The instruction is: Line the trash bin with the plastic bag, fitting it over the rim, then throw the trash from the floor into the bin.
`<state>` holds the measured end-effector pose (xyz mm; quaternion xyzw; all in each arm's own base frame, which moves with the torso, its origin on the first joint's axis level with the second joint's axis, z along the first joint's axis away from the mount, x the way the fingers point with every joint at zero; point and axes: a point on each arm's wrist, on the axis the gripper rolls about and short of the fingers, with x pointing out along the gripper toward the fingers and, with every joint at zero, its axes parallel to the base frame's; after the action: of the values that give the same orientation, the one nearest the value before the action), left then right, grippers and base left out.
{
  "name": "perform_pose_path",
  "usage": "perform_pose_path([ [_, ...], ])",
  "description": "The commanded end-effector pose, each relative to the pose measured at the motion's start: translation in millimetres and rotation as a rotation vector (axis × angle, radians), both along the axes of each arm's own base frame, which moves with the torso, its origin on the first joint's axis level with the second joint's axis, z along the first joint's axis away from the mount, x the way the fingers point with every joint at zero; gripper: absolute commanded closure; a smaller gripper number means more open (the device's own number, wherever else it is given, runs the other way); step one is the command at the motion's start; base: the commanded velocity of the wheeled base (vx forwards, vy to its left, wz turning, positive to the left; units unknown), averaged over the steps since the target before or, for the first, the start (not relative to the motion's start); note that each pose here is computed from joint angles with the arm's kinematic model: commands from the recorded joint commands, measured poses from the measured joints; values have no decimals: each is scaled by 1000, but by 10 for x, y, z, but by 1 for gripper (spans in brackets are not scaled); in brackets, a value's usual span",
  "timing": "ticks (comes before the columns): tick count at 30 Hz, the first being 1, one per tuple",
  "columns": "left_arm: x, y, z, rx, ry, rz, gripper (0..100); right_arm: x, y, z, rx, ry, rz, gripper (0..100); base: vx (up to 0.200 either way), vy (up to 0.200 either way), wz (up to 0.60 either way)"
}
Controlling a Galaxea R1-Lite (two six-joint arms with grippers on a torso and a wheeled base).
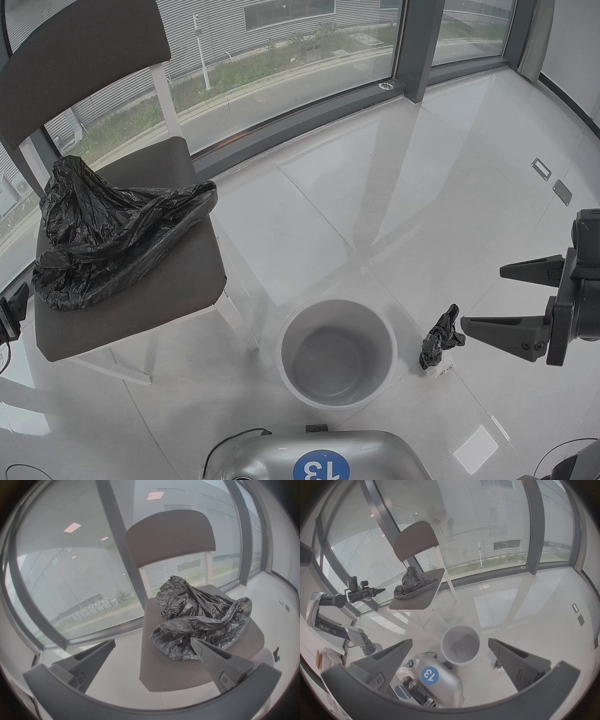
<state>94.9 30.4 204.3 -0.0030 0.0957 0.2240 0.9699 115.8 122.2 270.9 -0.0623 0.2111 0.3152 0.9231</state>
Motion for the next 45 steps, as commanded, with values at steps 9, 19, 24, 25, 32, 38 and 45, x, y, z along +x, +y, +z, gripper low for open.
perform_pose_path([
  [9, 676, -62, -15, 115, 170, -150, 0, -190, -177, 62, 41, -38, 39, 0, 0, 0, 0],
  [19, 839, -31, -67, 112, 190, -136, 0, -259, -241, 108, 67, -59, 59, 0, 0, 0, 0],
  [24, 916, 8, -80, 103, 191, -115, 0, -302, -232, 134, 74, -73, 89, 0, 0, 0, 0],
  [25, 955, 14, -71, 100, 181, -113, 0, -314, -229, 145, 77, -77, 95, 0, 0, 0, 0],
  [32, 1199, 24, -41, 91, 163, -120, 0, -333, -203, 130, 76, -74, 115, 0, 0, 0, 0],
  [38, 1240, 44, -73, 92, 182, -98, 0, -329, -189, 120, 72, -69, 126, 0, 0, 0, 0],
  [45, 1228, 83, -97, 89, 189, -79, 0, -352, -165, 115, 73, -65, 151, 0, 0, 0, 0],
])
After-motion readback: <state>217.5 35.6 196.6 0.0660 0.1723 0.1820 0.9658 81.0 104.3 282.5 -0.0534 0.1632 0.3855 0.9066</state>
